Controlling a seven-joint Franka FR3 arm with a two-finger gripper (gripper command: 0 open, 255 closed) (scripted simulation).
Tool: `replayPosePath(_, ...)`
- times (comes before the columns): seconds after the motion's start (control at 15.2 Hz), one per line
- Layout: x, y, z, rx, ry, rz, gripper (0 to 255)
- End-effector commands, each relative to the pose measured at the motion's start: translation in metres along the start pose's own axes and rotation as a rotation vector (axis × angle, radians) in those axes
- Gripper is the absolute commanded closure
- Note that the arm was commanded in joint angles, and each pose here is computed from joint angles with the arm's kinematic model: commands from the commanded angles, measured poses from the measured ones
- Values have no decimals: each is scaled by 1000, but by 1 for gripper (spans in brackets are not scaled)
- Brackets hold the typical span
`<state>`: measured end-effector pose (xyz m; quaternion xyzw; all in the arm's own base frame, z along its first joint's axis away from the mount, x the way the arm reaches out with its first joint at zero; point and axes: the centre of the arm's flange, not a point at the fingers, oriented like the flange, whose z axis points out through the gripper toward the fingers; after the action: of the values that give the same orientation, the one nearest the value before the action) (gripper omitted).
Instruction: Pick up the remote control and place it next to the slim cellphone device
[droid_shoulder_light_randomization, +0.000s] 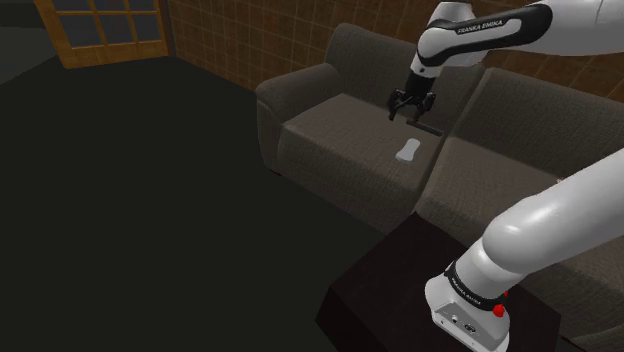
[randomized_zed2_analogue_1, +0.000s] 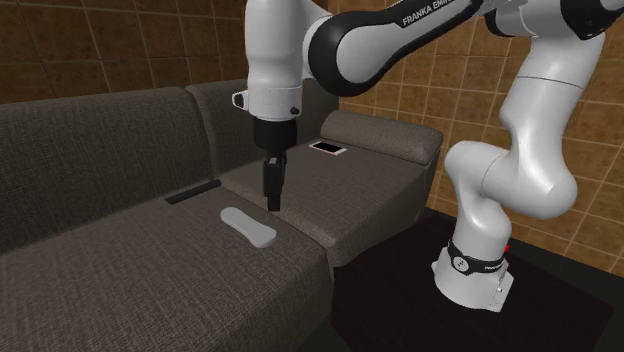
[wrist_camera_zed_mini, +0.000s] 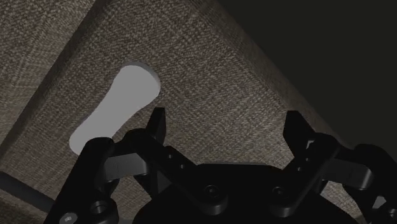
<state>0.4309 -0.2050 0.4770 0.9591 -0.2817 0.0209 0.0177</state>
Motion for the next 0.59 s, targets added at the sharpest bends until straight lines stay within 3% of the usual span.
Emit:
replayPosePath(0.0, 14, 15, 14, 2, -4, 68, 0)
replayPosePath(0.53, 71, 81, 78, 10, -23, 330, 0)
